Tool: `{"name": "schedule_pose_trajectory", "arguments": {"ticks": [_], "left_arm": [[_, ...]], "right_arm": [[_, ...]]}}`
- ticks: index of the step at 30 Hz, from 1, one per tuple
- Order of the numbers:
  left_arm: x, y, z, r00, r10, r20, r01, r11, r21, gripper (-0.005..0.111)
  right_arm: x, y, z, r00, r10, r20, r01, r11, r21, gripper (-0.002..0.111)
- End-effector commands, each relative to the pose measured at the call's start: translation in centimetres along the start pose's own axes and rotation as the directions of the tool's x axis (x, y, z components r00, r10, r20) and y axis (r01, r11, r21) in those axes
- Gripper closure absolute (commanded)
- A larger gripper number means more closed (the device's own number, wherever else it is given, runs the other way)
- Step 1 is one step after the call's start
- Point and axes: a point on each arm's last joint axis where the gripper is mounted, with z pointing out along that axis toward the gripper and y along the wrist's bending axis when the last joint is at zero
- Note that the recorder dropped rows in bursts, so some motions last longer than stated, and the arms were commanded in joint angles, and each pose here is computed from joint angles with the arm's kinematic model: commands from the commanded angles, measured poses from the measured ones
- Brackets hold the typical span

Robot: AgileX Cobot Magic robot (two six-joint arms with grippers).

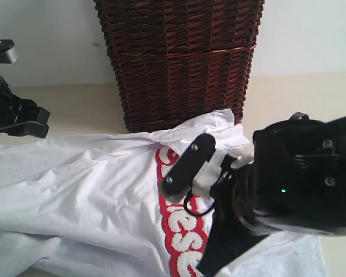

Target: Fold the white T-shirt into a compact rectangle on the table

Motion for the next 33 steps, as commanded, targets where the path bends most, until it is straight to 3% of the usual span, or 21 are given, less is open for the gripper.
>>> {"name": "schedule_pose_trajectory", "arguments": {"ticks": [1,8,16,20,24,25,28,32,33], "left_arm": [[0.1,-0.4,0.0,1.000,-0.012,-0.021,0.013,1.000,0.024,0.056],[-0.3,-0.3,0.0,1.000,-0.018,0.019,0.017,1.000,0.016,0.056],[0.1,-0.4,0.2,1.000,0.014,-0.022,-0.014,0.999,0.033,0.056],[1.3,-1.5,2.1,0.975,0.165,-0.150,-0.143,0.979,0.145,0.056],[3.2,-5.0,3.7,0.862,0.452,-0.230,-0.352,0.860,0.368,0.055],[3.9,-6.1,3.7,0.807,0.537,-0.245,-0.418,0.813,0.406,0.055],[4.5,-7.1,3.5,0.753,0.593,-0.285,-0.455,0.783,0.425,0.055],[6.3,-8.4,2.9,0.693,0.603,-0.396,-0.386,0.774,0.502,0.055],[7.4,-9.0,3.0,0.656,0.627,-0.420,-0.385,0.757,0.528,0.055]], "right_arm": [[-1.8,-2.7,3.2,0.977,0.190,0.096,-0.187,0.982,-0.038,0.108],[-1.6,-10.0,10.3,0.922,0.381,0.060,-0.373,0.921,-0.113,0.108],[-0.4,-13.8,15.7,0.878,0.470,-0.088,-0.477,0.875,-0.087,0.108],[2.5,-15.9,17.9,0.811,0.554,-0.189,-0.571,0.820,-0.046,0.108],[4.6,-17.8,18.6,0.761,0.606,-0.231,-0.624,0.781,-0.007,0.108],[5.5,-18.7,18.7,0.738,0.630,-0.241,-0.647,0.762,0.009,0.108],[6.7,-20.0,18.9,0.693,0.681,-0.235,-0.696,0.718,0.029,0.108],[7.5,-20.9,18.9,0.644,0.734,-0.218,-0.745,0.665,0.038,0.108],[7.2,-21.2,18.9,0.636,0.743,-0.210,-0.754,0.656,0.035,0.108]]}}
